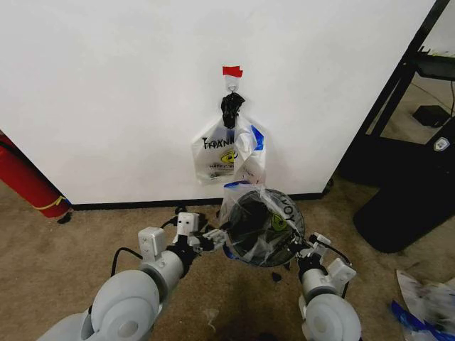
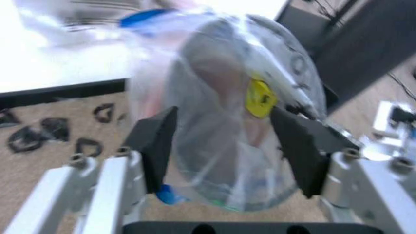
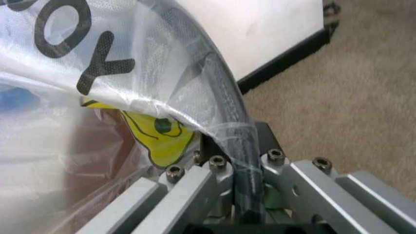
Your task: Pick up the garbage bag from the wall and place it over the trash bin.
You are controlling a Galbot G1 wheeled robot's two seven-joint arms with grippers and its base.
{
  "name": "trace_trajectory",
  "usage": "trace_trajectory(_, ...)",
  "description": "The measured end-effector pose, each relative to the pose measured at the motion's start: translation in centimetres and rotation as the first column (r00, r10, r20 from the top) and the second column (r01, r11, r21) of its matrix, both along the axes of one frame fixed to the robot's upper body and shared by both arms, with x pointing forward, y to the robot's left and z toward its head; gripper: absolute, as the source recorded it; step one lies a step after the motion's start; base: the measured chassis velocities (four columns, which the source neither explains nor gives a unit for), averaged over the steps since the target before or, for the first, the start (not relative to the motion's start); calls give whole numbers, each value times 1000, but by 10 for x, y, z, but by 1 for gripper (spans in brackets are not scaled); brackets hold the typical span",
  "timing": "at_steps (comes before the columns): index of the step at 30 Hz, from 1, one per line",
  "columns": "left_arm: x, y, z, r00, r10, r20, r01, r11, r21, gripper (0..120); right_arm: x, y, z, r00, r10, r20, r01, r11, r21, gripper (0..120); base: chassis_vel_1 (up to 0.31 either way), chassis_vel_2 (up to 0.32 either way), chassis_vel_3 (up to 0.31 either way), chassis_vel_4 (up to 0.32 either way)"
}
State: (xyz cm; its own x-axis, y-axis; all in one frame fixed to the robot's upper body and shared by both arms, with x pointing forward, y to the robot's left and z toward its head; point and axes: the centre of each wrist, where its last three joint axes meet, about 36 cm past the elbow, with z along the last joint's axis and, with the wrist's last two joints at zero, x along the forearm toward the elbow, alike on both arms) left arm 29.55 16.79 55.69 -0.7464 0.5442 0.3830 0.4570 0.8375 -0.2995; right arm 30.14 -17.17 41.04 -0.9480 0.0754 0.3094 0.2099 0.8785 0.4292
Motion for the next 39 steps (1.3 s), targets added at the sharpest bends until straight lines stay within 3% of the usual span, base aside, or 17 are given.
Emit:
trace_trajectory(9,20,-36,-11,994,-109,-25,111,992,68,20,-1,9,2,999,-13,35,15,999,-41,0,0,0,0,0)
trace_trajectory(15,35,-53,-21,992,-114,-54,119,987,104,0,-2,12,2,999,-18,36,19,999,-40,0,0,0,0,0)
trace_trajectory(19,46,-60,-23,992,-102,-68,109,987,114,0,-3,14,1,999,-17,45,20,998,-51,0,0,0,0,0)
trace_trajectory(22,60,-69,-11,992,-70,-103,81,992,100,0,-5,17,-1,998,-10,64,16,996,-88,0,0,0,0,0)
trace_trajectory(27,71,-83,-6,990,-86,-111,97,991,93,0,-4,17,-5,996,-4,85,16,991,-132,0,0,0,0,0)
trace_trajectory(39,99,-134,-23,985,-72,-154,83,994,65,0,-6,27,-1,992,22,127,-3,990,-144,0,0,0,0,0)
